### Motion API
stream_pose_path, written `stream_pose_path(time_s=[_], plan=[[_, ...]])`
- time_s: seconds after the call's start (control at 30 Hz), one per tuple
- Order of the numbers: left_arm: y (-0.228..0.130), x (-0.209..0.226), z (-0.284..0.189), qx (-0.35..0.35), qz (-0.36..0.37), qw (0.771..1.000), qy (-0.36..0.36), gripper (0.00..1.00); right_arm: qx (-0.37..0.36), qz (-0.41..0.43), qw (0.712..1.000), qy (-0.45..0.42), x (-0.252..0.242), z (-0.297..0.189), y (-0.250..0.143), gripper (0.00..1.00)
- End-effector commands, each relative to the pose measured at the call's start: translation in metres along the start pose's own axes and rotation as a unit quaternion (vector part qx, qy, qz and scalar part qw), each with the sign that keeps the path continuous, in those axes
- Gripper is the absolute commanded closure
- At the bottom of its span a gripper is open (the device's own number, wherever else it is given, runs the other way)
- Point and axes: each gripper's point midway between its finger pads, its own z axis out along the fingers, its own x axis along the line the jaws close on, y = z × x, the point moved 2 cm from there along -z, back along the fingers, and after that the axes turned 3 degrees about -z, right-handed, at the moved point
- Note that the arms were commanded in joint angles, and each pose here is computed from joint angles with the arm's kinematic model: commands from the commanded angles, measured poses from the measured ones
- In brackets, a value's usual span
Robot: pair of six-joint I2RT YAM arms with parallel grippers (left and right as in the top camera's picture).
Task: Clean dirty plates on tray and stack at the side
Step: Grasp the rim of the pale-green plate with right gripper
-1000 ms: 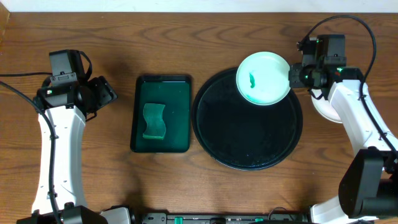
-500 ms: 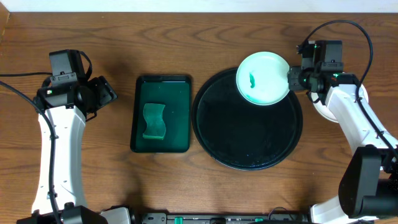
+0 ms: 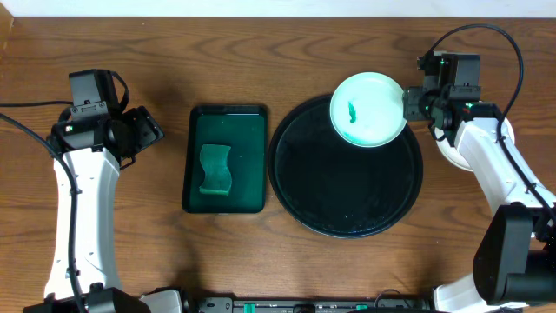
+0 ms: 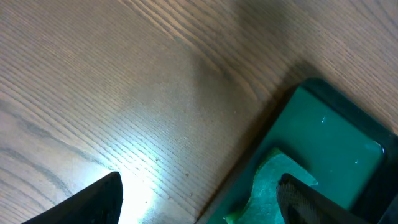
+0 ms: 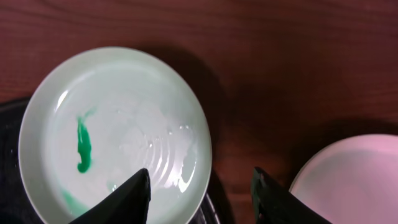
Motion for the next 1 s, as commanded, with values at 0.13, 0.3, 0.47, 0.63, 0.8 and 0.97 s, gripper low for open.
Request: stream_pose_path(time_s=[0.13, 0.3, 0.47, 0.63, 0.8, 0.97], plan=[[0.003, 0.001, -0.003, -0.006, -0.002, 1.000, 0.003, 0.20, -0.007, -0.006, 1.000, -0.011, -0.001, 0.003, 0.002, 0.51], [0.003, 0.001, -0.003, -0.006, -0.002, 1.000, 0.003, 0.21, 0.002, -0.009, 0.999, -0.031, -0.008, 0.015, -0.003, 0.51], [0.003, 0.001, -0.003, -0.006, -0.002, 1.000, 0.003, 0.20, 0.016, -0.018, 0.999, -0.027, -0.008, 0.043, -0.014, 0.51], [0.003, 0.001, -0.003, -0.006, -0.002, 1.000, 0.003, 0.20, 0.028, -0.017, 0.999, -0.026, -0.009, 0.063, -0.025, 0.55], [0.003, 0.001, -0.003, -0.006, -0.002, 1.000, 0.003, 0.20, 0.036, -0.017, 0.999, -0.024, -0.007, 0.069, -0.030, 0.57], [0.003, 0.001, -0.003, -0.006, -0.002, 1.000, 0.003, 0.20, 0.036, -0.017, 0.999, -0.024, -0.008, 0.073, -0.031, 0.77]])
